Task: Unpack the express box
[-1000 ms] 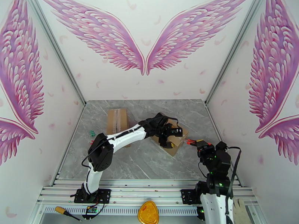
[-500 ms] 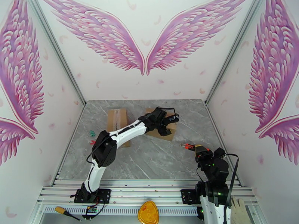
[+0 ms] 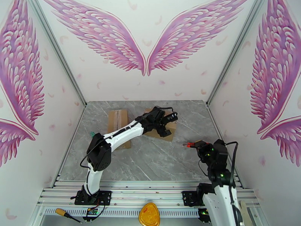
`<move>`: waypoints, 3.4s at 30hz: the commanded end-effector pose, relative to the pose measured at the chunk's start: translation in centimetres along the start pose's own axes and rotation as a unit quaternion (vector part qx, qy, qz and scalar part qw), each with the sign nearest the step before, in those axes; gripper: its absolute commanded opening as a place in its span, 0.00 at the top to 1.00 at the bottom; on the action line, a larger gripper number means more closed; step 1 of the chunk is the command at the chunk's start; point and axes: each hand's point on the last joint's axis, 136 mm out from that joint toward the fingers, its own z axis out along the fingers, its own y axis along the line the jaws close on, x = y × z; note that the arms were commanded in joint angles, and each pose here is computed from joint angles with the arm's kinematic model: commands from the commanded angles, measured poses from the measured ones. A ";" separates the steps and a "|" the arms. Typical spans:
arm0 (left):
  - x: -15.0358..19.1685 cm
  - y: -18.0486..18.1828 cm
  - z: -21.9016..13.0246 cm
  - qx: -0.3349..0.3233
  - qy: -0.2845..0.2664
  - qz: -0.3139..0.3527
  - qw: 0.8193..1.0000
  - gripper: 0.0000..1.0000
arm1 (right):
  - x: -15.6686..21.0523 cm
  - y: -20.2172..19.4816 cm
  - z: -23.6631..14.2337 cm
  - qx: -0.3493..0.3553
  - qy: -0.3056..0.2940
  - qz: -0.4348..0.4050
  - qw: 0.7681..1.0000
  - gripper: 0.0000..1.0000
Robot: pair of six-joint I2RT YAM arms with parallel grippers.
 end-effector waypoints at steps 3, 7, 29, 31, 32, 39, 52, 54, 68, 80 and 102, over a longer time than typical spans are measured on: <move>-2.2 8.3 -6.7 -0.073 -0.062 -0.195 0.976 0.01 | 0.6 5.3 1.9 -0.020 -0.009 -0.140 0.990 1.00; 1.8 12.9 -6.7 -0.092 -0.039 -0.328 0.939 0.01 | 3.9 7.3 4.5 -0.018 0.017 -0.177 0.984 1.00; 4.0 1.4 -3.5 0.116 -0.003 -0.449 0.886 0.03 | -1.6 9.1 12.3 0.088 -0.029 -0.255 0.962 1.00; 2.3 0.1 -4.2 0.130 -0.007 -0.415 0.900 0.02 | -2.3 9.2 13.0 0.087 -0.028 -0.253 0.963 1.00; 1.6 0.0 -4.8 0.124 -0.011 -0.397 0.909 0.02 | -2.6 9.2 13.4 0.089 -0.026 -0.254 0.963 1.00; -2.0 6.2 -9.0 0.028 -0.055 -0.302 0.951 0.02 | -1.7 8.0 12.9 0.105 -0.002 -0.258 0.960 1.00; 3.5 11.6 1.1 0.036 0.010 -0.334 0.942 0.04 | -2.4 6.6 13.1 0.164 -0.007 -0.273 0.948 1.00; 3.9 10.7 1.6 0.046 0.016 -0.331 0.942 0.04 | -2.9 7.3 13.7 0.169 -0.009 -0.285 0.943 1.00; 3.0 -0.6 -3.3 0.206 -0.050 -0.318 0.924 0.06 | -0.4 14.9 18.7 0.026 0.057 -0.361 0.930 1.00; 2.0 -8.7 -5.2 0.250 -0.028 -0.268 0.930 0.05 | 7.6 19.8 18.1 -0.137 0.194 -0.387 0.891 1.00; 3.0 -5.3 -12.9 0.065 -0.011 0.033 0.997 0.01 | -1.2 21.4 12.4 -0.099 0.084 -0.309 0.942 1.00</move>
